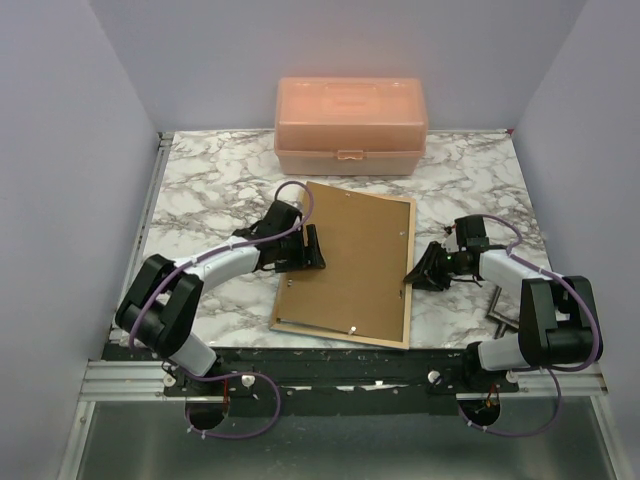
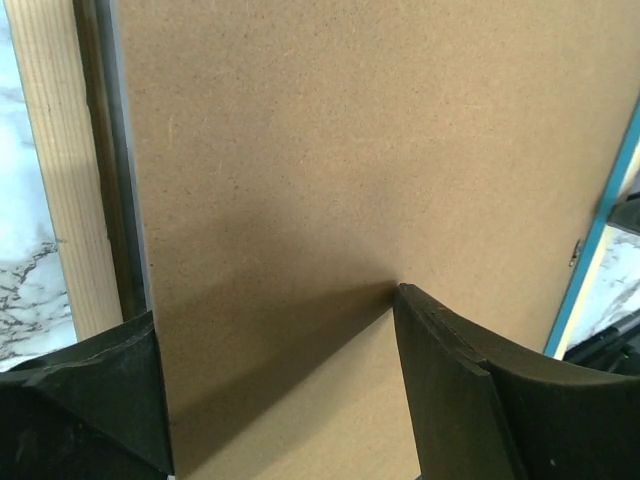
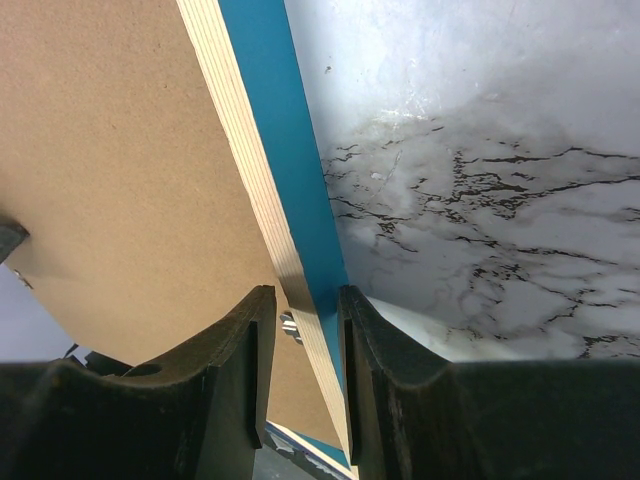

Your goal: Put the photo into the frame

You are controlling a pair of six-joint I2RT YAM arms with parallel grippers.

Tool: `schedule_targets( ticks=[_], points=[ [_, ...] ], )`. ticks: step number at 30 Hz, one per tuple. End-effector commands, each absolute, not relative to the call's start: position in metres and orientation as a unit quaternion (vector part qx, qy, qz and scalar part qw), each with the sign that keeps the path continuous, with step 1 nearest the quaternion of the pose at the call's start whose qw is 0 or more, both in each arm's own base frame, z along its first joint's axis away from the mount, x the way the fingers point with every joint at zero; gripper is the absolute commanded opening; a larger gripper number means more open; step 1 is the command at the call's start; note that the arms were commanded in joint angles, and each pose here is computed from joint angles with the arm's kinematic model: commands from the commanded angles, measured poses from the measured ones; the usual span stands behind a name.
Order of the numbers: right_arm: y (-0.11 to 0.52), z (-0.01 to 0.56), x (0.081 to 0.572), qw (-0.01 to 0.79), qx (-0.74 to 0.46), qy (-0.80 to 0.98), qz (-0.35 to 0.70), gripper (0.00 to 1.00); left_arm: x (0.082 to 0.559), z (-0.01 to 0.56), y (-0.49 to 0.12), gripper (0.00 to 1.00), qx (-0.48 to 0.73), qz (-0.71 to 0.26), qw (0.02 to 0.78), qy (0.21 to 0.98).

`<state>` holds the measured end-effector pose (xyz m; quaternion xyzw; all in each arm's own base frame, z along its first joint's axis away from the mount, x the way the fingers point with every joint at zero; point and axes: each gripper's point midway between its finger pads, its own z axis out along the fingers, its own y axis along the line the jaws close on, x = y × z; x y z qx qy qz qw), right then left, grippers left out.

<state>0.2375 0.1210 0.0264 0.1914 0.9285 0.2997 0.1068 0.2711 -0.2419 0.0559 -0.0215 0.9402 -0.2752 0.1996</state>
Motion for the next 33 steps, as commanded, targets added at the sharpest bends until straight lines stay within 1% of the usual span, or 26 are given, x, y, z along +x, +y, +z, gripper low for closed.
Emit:
schedule_targets(
  ticks=[1, 6, 10, 15, 17, 18, 28, 33],
  points=[
    [0.122, 0.023, 0.238, 0.103, 0.187, 0.93, 0.299, 0.37, 0.27, 0.051, -0.235, 0.75, -0.004, -0.2, 0.2, 0.959],
    [0.122, 0.023, 0.237, 0.103, 0.187, 0.93, 0.298, 0.37, 0.269, 0.048, -0.23, 0.85, 0.017, -0.131, 0.2, 0.971],
    [0.122, 0.022, 0.237, 0.103, 0.187, 0.93, 0.298, 0.37, 0.27, 0.048, -0.223, 0.86, 0.018, -0.087, 0.203, 0.975],
    [0.121, 0.021, 0.236, 0.102, 0.188, 0.931, 0.296, 0.37, 0.271, 0.051, -0.213, 0.91, 0.012, -0.045, 0.21, 0.977],
    [0.121, 0.021, 0.236, 0.103, 0.188, 0.931, 0.296, 0.37, 0.27, 0.052, -0.207, 0.98, 0.01, -0.024, 0.211, 0.977],
    [0.121, 0.021, 0.236, 0.102, 0.188, 0.931, 0.296, 0.37, 0.271, 0.053, -0.205, 0.99, 0.009, -0.015, 0.213, 0.977],
    [0.121, 0.02, 0.235, 0.102, 0.189, 0.931, 0.294, 0.37, 0.27, 0.052, -0.192, 0.99, 0.004, 0.018, 0.217, 0.976],
    [0.12, 0.02, 0.234, 0.101, 0.185, 0.933, 0.292, 0.37, 0.267, 0.048, -0.196, 0.99, 0.004, -0.005, 0.21, 0.978]
  ],
)
